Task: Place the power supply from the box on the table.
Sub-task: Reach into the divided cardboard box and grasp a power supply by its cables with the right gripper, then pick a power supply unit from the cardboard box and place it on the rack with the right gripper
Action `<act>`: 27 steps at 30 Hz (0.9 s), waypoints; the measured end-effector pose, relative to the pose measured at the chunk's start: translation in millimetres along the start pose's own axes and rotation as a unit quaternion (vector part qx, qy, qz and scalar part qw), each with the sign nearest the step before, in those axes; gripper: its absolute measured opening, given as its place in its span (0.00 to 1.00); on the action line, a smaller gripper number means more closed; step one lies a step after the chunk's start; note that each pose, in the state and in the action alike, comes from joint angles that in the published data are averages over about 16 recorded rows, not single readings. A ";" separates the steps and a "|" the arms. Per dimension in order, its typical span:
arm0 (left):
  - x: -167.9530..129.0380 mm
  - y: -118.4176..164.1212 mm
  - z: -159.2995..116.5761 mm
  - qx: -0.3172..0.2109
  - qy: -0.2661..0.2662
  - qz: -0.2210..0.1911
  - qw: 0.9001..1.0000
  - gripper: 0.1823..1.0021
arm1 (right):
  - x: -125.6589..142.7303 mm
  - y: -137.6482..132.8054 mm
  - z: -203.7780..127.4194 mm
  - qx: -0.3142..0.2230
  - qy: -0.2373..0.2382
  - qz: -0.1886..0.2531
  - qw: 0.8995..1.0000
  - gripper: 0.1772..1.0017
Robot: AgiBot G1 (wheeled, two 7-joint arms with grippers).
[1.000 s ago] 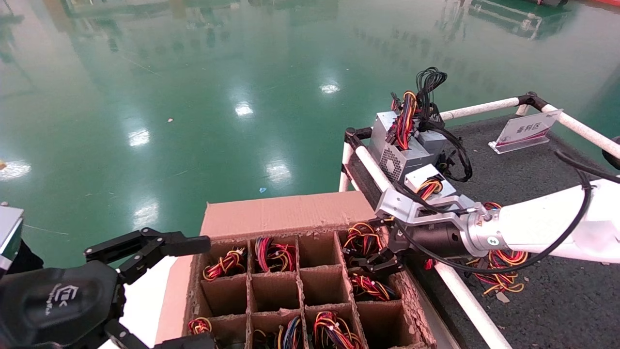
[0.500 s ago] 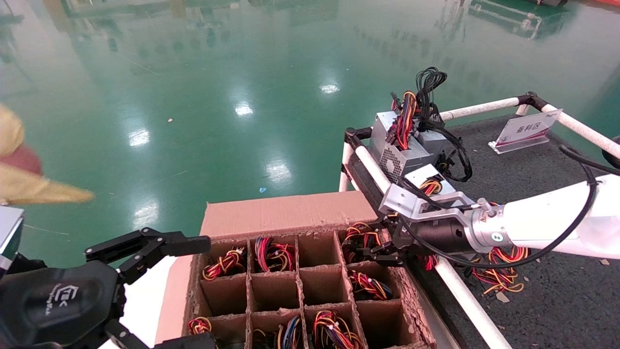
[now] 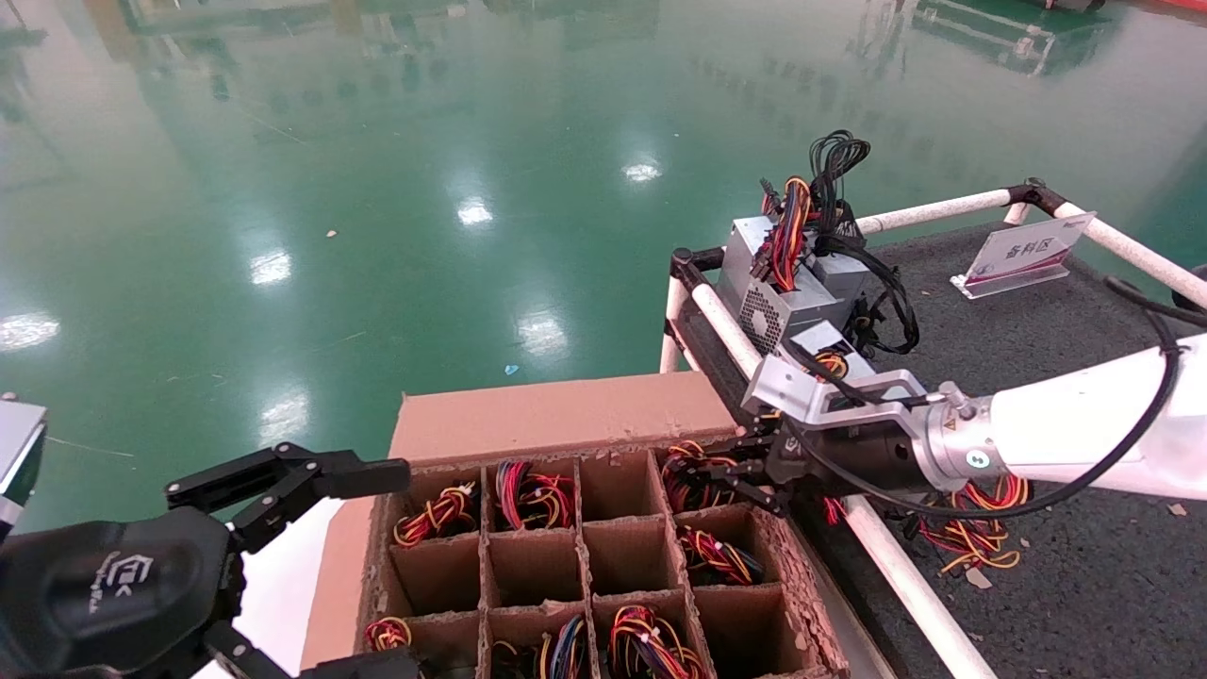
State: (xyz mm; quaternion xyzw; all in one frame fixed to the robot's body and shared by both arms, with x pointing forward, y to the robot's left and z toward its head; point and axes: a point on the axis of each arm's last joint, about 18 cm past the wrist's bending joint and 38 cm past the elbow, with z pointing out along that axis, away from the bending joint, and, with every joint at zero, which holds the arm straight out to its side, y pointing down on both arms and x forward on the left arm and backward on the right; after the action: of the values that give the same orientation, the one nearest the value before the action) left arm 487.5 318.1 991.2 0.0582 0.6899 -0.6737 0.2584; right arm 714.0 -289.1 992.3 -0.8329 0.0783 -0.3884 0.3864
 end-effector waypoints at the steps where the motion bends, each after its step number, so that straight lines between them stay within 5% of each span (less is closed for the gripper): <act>1: 0.0 0.0 0.0 0.000 0.000 0.000 1.000 1.00 | 0.2 -0.5 -0.6 0.001 0.000 0.001 1.000 0.20; 15: 0.0 0.0 0.0 0.000 0.000 0.000 1.000 1.00 | 9.1 -27.2 -23.3 0.053 -0.004 0.028 0.998 0.04; 27: 0.0 0.0 0.0 0.000 0.000 0.000 1.000 1.00 | 33.1 -80.7 -94.9 0.149 -0.003 0.073 0.986 0.02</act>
State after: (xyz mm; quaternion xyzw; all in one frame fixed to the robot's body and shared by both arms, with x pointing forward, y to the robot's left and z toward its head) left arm 487.5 318.1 991.2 0.0582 0.6899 -0.6737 0.2584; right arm 655.8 -303.1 1106.5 -0.7594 0.0790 -0.3639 0.5335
